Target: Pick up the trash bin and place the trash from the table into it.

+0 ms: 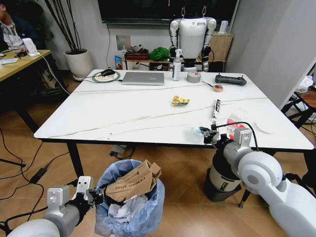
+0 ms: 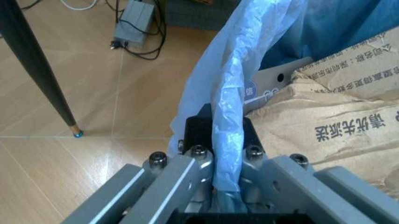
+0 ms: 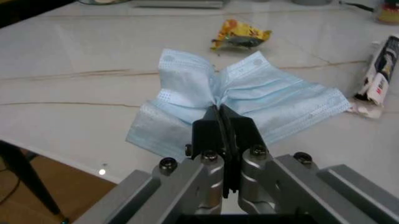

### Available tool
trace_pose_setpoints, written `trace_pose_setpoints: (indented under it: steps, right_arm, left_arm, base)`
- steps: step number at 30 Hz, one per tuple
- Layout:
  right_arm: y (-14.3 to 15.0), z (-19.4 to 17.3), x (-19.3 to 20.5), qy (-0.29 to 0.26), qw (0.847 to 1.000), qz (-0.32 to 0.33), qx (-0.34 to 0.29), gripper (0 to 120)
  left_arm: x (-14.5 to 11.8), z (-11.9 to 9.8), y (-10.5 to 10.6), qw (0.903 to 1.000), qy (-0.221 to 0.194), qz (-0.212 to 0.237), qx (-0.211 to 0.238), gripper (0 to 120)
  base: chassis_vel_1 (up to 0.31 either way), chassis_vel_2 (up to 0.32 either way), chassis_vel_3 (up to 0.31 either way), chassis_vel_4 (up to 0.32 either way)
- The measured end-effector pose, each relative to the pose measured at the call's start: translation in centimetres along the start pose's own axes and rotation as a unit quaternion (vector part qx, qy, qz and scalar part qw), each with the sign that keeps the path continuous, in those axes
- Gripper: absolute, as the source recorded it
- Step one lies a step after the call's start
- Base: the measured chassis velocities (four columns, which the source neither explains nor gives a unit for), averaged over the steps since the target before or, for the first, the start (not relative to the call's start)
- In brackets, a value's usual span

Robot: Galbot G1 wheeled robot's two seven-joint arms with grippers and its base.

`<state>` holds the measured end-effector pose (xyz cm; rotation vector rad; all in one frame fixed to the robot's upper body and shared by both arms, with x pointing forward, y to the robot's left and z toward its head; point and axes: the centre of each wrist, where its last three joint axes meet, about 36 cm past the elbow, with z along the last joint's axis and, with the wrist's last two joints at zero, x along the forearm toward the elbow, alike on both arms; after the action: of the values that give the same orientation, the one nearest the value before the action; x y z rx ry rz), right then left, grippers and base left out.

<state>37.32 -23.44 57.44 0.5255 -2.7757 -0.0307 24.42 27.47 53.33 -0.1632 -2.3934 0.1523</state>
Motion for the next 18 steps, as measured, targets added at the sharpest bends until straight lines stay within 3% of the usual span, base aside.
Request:
trace_pose_setpoints:
  steps: [5,9,18]
  right_arm:
    - [2.2,-1.2,2.6,-0.023,0.995,-0.092,0.009,0]
    - [5.0,-1.7,5.2,-0.025,0.978,-0.207,-0.024,0]
    - [5.6,1.5,6.0,0.022,0.965,-0.260,-0.003,0]
  left_arm:
    - [-0.1,-0.2,-0.2,1.0000,0.000,-0.002,0.003,0]
    - [-0.3,-0.5,-0.5,1.0000,-0.006,-0.001,0.000,0]
    - [-0.7,-0.6,-1.3,0.9999,-0.002,0.011,-0.004,0]
  base:
    - [0.000,0.000,0.000,0.000]
    - [0.000,0.000,0.000,0.000]
    - [0.000,0.000,0.000,0.000]
